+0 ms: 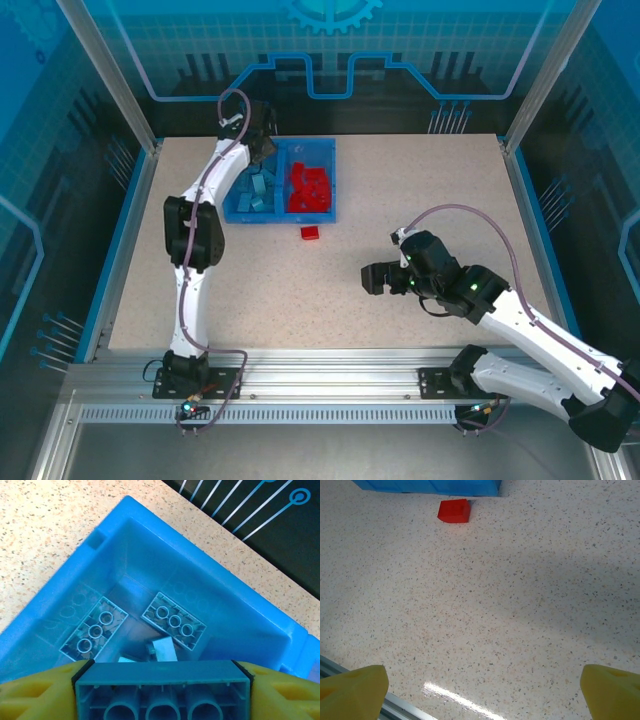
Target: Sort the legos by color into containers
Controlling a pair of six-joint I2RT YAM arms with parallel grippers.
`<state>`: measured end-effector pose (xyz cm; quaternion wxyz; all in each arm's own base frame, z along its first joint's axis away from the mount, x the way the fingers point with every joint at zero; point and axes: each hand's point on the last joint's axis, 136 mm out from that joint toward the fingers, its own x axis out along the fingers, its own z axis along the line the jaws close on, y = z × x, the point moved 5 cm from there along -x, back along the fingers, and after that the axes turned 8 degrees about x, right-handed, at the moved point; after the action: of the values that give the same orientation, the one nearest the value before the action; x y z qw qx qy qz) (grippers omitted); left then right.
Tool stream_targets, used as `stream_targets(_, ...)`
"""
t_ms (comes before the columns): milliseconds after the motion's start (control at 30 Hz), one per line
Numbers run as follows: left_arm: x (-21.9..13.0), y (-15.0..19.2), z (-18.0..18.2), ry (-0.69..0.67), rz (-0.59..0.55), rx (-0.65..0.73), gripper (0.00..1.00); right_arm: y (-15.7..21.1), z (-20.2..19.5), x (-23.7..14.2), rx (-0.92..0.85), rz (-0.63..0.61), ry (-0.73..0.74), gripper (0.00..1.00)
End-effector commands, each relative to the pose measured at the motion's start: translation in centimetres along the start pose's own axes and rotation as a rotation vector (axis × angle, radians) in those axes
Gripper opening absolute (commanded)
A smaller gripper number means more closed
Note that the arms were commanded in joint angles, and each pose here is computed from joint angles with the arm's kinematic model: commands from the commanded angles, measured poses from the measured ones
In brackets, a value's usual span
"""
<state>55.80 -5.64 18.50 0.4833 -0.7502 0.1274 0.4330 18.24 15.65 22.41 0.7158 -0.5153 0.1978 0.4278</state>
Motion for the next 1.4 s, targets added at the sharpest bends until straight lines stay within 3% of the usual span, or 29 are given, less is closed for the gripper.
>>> stream_targets(0, -2.6, -1.5, 0.6, 0.021, -0.014, -0.017, 0.75, -0.9, 0.0, -0.8, 0.028, -0.034, 0.007, 1.00)
stream_targets(167, -8.2, -3.0, 1.5, 0.080, -0.057, -0.049, 0.83, -1.9, 1.0, -1.4, 0.025, -0.048, -0.027, 1.00)
stream_targets(367, -18.0, -2.6, 3.8, 0.237, -0.092, -0.068, 0.84, -1.9, 1.2, -1.1, 0.028, -0.052, -0.047, 1.00)
stream_targets(500, -25.2, 1.5, 5.6, 0.396, -0.139, 0.036, 0.85, -2.3, 1.8, 0.1, 0.033, -0.052, -0.061, 1.00)
stream_targets(633, -32.3, 5.9, 8.2, 0.625, -0.279, 0.186, 0.84, -3.3, 3.3, 2.3, 0.037, -0.043, -0.084, 1.00)
stream_targets(767, -36.7, 9.6, 10.9, 0.844, -0.395, 0.413, 0.83, -4.2, 4.9, 5.6, 0.033, -0.035, -0.071, 1.00)
stream_targets(867, -37.4, 12.6, 12.3, 0.921, -0.416, 0.638, 0.85, -4.5, 6.4, 8.7, 0.014, -0.044, -0.044, 1.00)
stream_targets(1033, -35.6, 18.9, 13.3, 1.076, -0.244, 0.936, 0.97, -4.8, 7.7, 13.7, -0.017, -0.067, 0.043, 1.00)
stream_targets(1200, -32.8, 22.0, 13.9, 1.086, -0.135, 1.016, 0.99, -5.4, 8.4, 18.4, -0.040, -0.066, 0.118, 1.00)
stream_targets(1367, -31.5, 21.8, 14.8, 0.977, -0.160, 1.016, 0.99, -6.1, 9.2, 22.5, -0.062, -0.059, 0.175, 0.99)
